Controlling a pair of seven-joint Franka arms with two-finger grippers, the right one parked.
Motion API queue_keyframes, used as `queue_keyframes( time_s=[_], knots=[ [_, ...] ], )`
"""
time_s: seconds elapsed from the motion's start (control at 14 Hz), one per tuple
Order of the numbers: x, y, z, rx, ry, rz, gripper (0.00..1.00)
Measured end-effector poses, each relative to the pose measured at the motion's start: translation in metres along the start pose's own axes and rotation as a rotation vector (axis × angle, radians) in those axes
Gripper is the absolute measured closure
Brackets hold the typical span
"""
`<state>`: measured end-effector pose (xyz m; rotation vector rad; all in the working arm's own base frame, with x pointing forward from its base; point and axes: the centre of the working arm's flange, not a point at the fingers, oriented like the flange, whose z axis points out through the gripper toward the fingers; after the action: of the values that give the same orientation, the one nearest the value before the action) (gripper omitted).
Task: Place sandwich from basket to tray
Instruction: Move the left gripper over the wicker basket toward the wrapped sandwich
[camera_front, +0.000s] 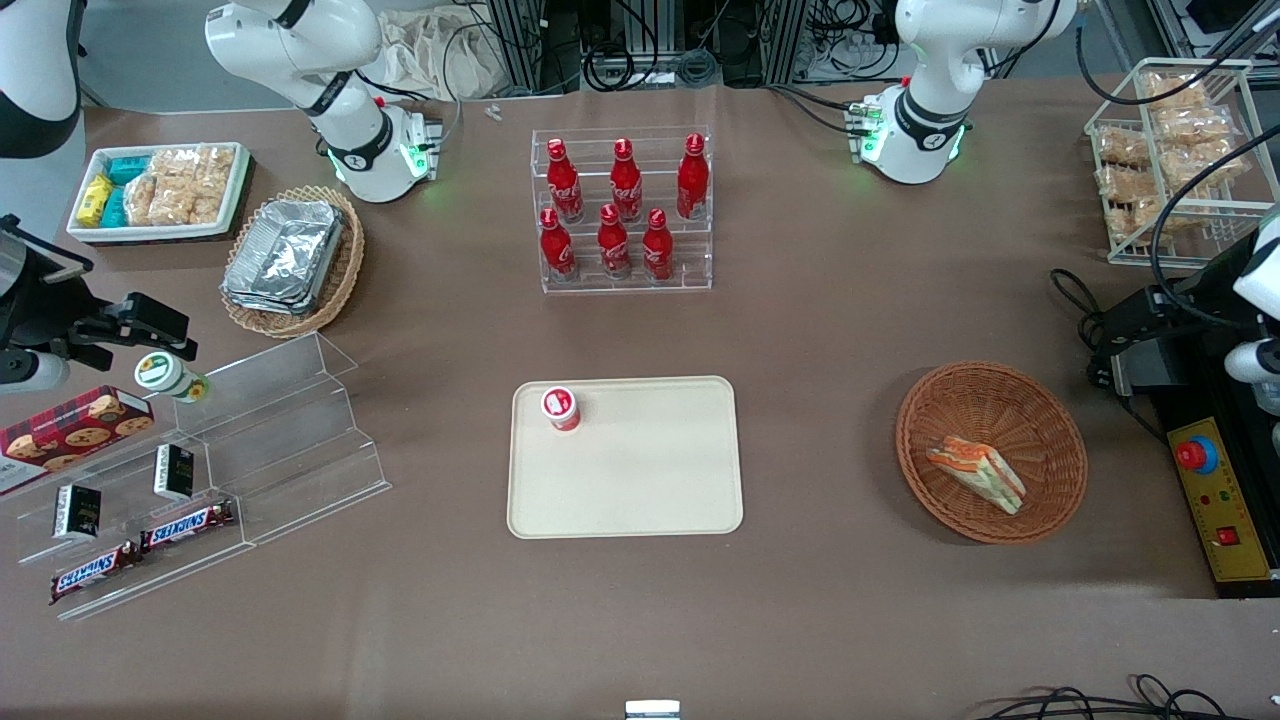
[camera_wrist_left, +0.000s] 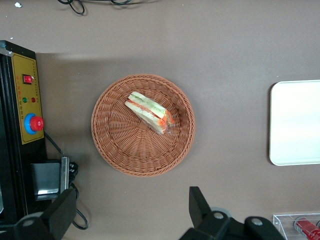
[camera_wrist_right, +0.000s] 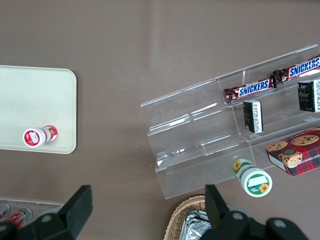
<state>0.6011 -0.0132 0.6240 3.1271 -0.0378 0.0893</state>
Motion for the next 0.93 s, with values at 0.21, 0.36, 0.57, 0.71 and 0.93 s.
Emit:
queue_keyframes(
  time_s=[0.21, 0.36, 0.57, 0.71, 0.93],
  knots=[
    [0.000, -0.003, 0.000, 0.001, 0.001, -0.005, 0.00],
    [0.000, -0.004, 0.000, 0.002, 0.000, -0.006, 0.00],
    [0.000, -0.006, 0.021, 0.005, -0.039, -0.009, 0.00],
    [0.002, -0.012, 0.056, 0.006, -0.050, -0.020, 0.00],
    [-0.001, -0.026, 0.116, 0.006, -0.065, -0.100, 0.00]
  ],
)
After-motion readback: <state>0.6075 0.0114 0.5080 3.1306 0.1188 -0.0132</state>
